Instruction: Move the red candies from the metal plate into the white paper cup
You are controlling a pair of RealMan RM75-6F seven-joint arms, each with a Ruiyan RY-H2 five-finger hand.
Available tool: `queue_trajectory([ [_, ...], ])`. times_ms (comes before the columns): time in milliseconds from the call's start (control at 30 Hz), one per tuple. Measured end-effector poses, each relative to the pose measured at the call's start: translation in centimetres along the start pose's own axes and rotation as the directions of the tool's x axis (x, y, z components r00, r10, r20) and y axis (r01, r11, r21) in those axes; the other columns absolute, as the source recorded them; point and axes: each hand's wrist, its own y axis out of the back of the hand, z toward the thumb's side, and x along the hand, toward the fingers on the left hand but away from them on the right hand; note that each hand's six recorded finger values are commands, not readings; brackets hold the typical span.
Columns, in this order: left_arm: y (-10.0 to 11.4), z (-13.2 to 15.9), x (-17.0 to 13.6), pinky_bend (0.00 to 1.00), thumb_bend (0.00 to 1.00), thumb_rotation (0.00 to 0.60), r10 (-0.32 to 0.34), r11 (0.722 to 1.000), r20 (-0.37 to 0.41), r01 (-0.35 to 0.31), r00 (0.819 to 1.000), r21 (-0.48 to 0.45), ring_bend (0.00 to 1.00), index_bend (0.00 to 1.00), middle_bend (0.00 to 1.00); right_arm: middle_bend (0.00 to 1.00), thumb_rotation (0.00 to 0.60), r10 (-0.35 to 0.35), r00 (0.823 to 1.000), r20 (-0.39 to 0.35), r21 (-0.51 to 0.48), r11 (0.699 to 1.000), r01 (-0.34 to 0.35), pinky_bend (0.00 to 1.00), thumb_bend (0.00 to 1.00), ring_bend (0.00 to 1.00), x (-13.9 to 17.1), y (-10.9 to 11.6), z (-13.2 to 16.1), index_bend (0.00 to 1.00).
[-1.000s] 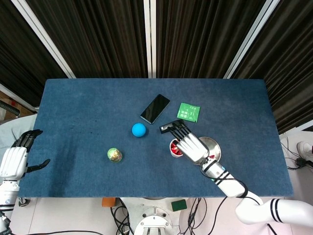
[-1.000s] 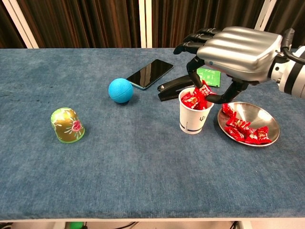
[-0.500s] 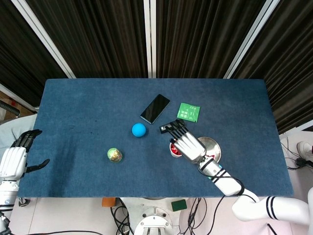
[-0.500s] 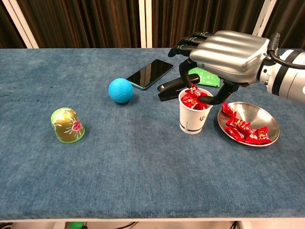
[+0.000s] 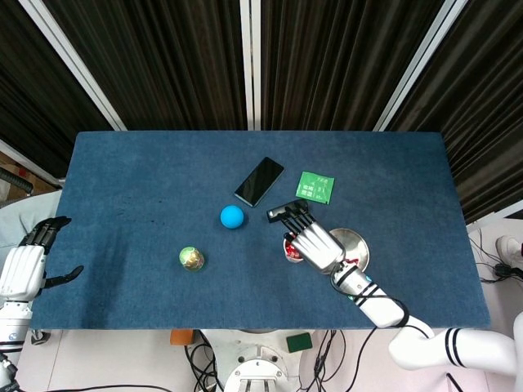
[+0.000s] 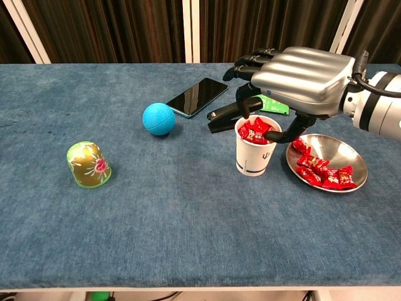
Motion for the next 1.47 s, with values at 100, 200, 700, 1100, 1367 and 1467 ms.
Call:
queue_trajectory([
  [100,0.0,0.0,0.0,0.24,0.12,0.6,0.0,1.0,0.0,0.0,1.0,-0.001,0.1,0.17,0.14,0.05,0.6,0.0,1.0,0.0,0.001,1.0,0.0,0.0,0.28,0.0,0.0,0.0,0.0,0.43],
  [200,0.0,0.0,0.0,0.24,0.12,0.6,0.0,1.0,0.0,0.0,1.0,-0.001,0.1,0.17,0.14,0.05,0.6,-0.007,1.0,0.003,0.0,1.0,0.007,0.0,0.28,0.0,0.0,0.2,0.0,0.43],
  [700,0.3,0.1,-0.2,0.24,0.12,0.6,0.01,1.0,0.003,-0.01,1.0,0.001,0.1,0.17,0.14,0.04,0.6,-0.122,0.974,0.193,-0.016,0.992,0.127,0.0,0.28,0.0,5.7,3.0,-6.5,0.25],
  [1100,1.7,1.2,-0.9,0.24,0.12,0.6,0.066,0.997,0.028,-0.067,0.997,0.023,0.1,0.16,0.14,0.0,0.6,-0.021,0.812,0.584,-0.173,0.974,0.149,0.0,0.27,0.0,20.9,-3.0,-15.6,0.0],
  [1367,1.3,0.9,-3.2,0.22,0.1,0.6,0.009,0.992,0.032,-0.013,0.999,0.129,0.06,0.15,0.13,0.0,0.6,0.112,0.697,0.709,-0.264,0.958,0.115,0.0,0.27,0.0,29.6,-7.5,-17.2,0.0],
  [1467,0.9,0.8,-4.4,0.21,0.09,0.6,-0.035,0.981,0.037,0.028,0.999,0.192,0.05,0.14,0.11,0.0,0.6,0.115,0.684,0.721,-0.272,0.954,0.127,0.0,0.27,0.0,30.7,-7.8,-17.3,0.0],
])
